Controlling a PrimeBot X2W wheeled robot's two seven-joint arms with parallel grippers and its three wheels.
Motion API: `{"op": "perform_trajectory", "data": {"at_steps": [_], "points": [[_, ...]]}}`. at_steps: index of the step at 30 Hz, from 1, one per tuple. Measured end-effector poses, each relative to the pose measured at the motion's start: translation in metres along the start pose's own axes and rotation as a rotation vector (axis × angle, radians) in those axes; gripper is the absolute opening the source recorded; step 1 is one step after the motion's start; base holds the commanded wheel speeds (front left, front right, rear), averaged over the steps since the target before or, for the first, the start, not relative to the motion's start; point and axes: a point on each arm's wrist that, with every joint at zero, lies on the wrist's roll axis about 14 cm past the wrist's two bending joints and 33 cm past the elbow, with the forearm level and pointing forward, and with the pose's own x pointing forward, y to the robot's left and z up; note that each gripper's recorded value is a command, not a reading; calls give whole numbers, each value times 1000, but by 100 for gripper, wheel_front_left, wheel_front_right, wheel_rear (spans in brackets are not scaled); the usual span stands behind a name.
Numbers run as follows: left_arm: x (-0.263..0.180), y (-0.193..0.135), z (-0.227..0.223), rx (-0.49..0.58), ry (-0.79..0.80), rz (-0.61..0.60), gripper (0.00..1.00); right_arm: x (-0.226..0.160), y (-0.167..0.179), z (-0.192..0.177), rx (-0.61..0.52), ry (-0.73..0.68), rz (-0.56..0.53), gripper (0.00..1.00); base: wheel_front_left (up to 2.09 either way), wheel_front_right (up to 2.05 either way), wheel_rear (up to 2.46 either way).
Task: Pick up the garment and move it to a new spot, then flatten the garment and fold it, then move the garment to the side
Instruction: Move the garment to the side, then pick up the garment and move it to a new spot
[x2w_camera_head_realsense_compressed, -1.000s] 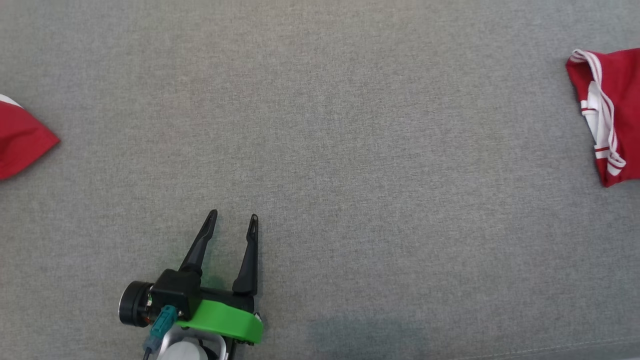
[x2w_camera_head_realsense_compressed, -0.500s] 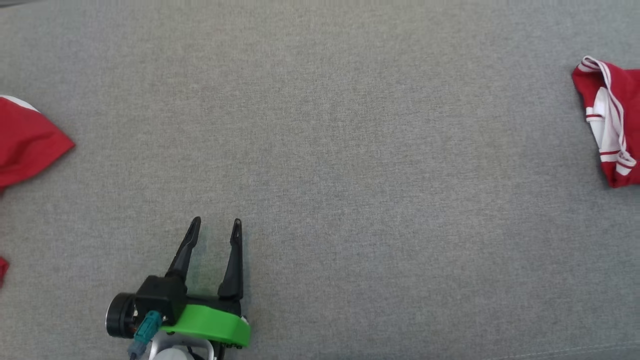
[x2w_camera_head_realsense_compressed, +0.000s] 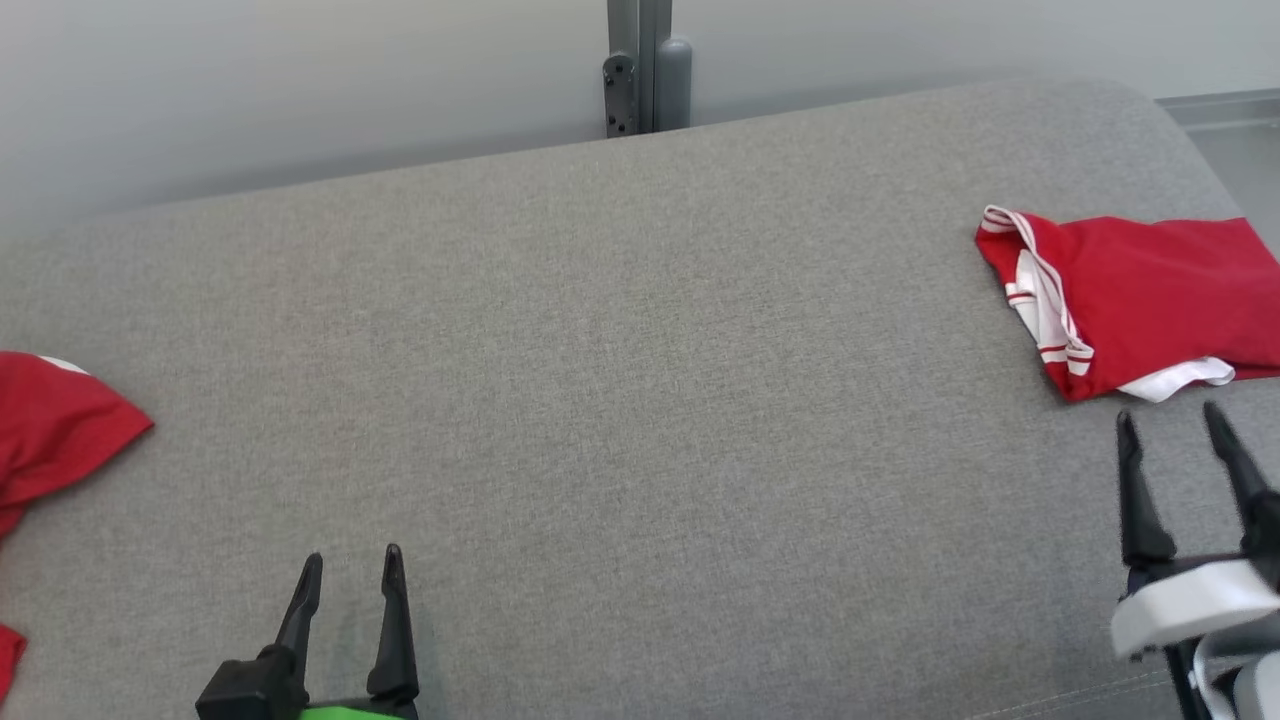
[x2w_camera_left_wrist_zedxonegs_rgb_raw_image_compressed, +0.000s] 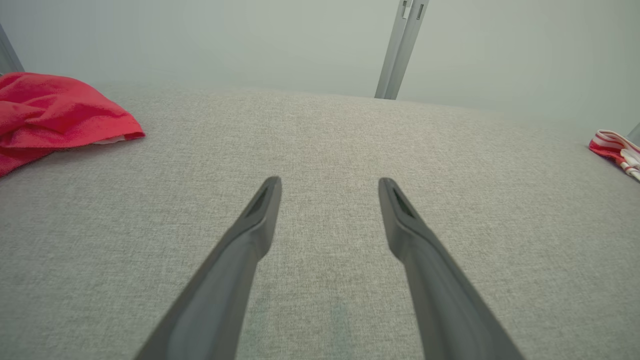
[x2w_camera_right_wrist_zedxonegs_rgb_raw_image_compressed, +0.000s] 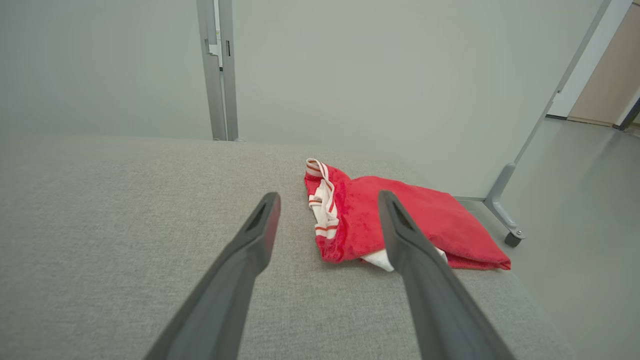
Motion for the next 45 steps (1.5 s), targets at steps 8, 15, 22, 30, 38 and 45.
{"op": "perform_trajectory", "data": {"at_steps": [8,15,22,30,38,45], "points": [[-20,11,14,19,-45,34,100,-46,29,-5,97,12,19,100,0,0,0],[-31,20,18,14,-63,65,100,-46,51,0,121,-6,65,100,0,0,0],[-37,25,20,10,-72,86,100,-41,62,3,122,-14,99,100,0,0,0],[-45,35,24,6,-89,118,100,-39,77,-1,127,-1,143,100,0,0,0],[-68,58,27,8,-113,207,100,-28,127,-1,153,11,285,100,0,0,0],[-99,91,28,-1,-132,328,100,-15,186,13,165,-19,464,100,0,0,0]]}}
